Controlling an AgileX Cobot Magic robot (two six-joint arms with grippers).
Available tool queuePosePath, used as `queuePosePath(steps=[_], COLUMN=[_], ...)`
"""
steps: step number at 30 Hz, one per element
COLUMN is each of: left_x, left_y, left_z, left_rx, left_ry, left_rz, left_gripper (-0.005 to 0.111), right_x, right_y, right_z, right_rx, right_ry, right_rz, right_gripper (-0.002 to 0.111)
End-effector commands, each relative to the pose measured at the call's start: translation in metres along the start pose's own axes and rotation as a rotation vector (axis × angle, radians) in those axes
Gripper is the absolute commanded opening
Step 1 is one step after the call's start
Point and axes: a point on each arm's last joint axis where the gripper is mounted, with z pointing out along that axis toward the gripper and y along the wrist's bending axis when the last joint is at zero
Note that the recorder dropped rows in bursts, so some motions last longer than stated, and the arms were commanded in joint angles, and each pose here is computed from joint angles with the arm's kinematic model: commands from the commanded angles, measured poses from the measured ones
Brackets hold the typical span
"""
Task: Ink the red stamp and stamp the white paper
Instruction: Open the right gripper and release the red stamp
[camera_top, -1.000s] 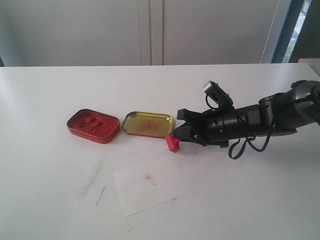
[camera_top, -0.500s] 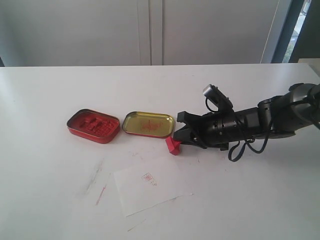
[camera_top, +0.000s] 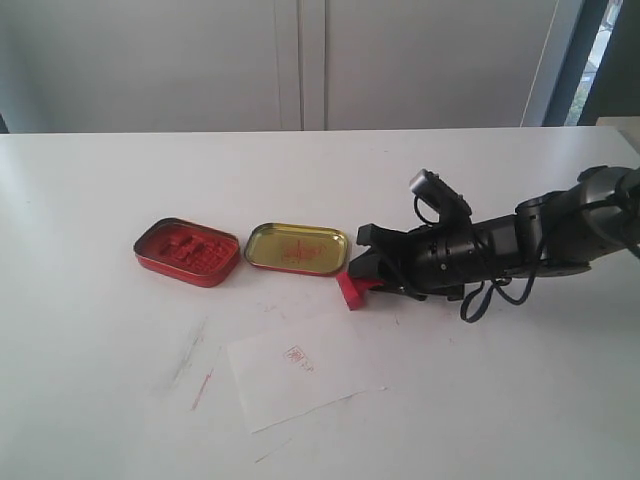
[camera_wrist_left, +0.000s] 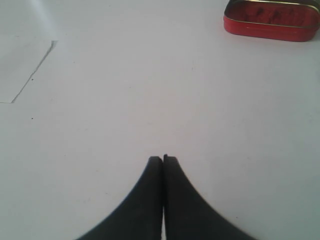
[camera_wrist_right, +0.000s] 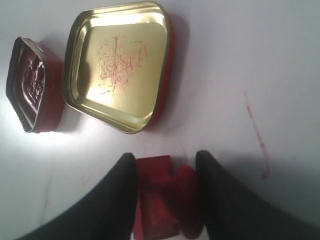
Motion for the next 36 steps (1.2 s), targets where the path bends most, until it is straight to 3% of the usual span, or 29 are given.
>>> queuePosePath(steps=[1,11,17,21,29,36], left_x=[0.003,0.003,0.003,0.003,0.003,0.003], left_y=[0.0,0.0,0.0,0.0,0.0,0.0], left_z=[0.001,0.001,0.001,0.001,0.001,0.001], left_rx=[0.003,0.003,0.003,0.003,0.003,0.003], left_ry=[0.014,0.014,0.014,0.014,0.014,0.014], left_rz=[-0.004,-0.004,-0.004,-0.004,-0.004,-0.004], left_gripper=[0.0,0.0,0.0,0.0,0.0,0.0], right_x=[-0.003,-0.006,-0.022,-0.027,-0.032,-0.025], right_y=[-0.006,-0.014,-0.002,0.009,0.025,0.037], right_z=[-0.003,-0.005,-0.025,-0.036,-0.049,-0.064], right_rx=[0.043,0.137,0.223,0.205,0.179,0.201], right_ry=[-0.021,-0.055,-0.155,-0.186,-0.206,-0.093], right_rz=[0.019,0.024,-0.017,-0.041,-0.109,-0.195], right_gripper=[0.043,0.043,0.043,0.043,0.0,0.0])
